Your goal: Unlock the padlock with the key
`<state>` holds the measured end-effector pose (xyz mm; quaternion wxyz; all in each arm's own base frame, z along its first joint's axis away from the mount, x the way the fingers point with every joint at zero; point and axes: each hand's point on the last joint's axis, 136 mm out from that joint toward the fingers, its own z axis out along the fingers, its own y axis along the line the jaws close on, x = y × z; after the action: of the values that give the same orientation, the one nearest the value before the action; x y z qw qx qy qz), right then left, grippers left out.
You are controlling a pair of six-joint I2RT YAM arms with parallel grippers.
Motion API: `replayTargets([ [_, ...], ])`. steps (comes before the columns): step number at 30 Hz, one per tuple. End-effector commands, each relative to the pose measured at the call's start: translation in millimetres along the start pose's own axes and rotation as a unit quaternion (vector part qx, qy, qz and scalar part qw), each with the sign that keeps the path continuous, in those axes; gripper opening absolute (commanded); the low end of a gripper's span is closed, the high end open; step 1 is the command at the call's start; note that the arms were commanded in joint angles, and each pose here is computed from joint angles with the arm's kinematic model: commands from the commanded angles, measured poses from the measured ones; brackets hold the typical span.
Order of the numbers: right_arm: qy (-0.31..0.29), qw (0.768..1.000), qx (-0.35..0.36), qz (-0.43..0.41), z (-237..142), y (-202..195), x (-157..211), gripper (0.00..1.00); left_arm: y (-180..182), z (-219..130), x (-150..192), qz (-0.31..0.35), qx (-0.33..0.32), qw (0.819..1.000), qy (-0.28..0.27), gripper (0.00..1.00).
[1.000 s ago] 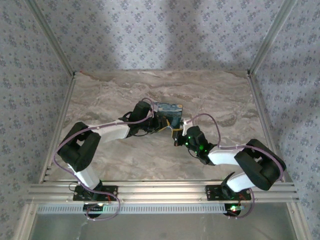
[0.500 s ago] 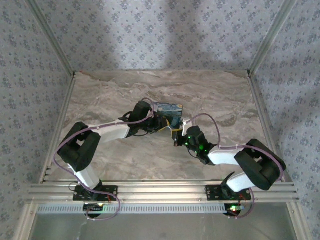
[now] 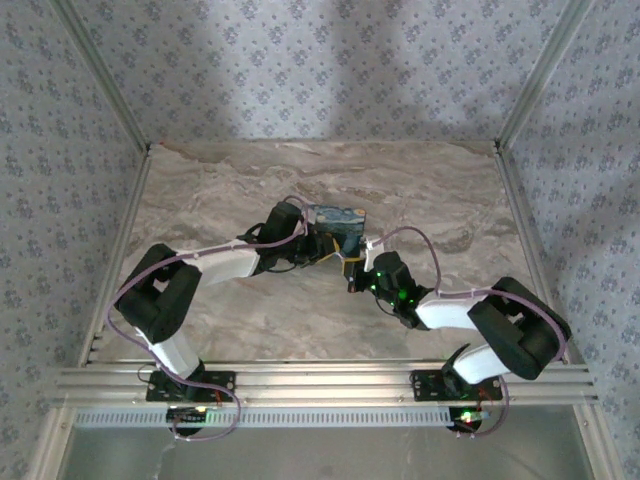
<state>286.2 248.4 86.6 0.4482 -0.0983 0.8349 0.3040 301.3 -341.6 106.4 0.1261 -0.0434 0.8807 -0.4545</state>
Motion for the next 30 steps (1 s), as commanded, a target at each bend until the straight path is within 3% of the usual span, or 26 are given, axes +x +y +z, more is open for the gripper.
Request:
replayTargets([
  [1, -0.03, 0.999, -0.012, 0.01, 4.4, 5.5, -20.6, 0.0, -7.6, 0.5, 6.7, 0.01, 0.02, 1.0, 0.014, 0.21],
  [24, -0.058, 0.996, -0.06, -0.011, 18.7, 32.0, -56.5, 0.0, -4.1, 6.2, 10.5, 0.009, 0.017, 1.0, 0.024, 0.21],
  [30, -0.035, 0.998, -0.045, -0.007, 24.6, 20.8, -38.0, 0.0, 3.4, 13.8, 11.5, 0.003, 0.014, 0.999, 0.028, 0.21],
])
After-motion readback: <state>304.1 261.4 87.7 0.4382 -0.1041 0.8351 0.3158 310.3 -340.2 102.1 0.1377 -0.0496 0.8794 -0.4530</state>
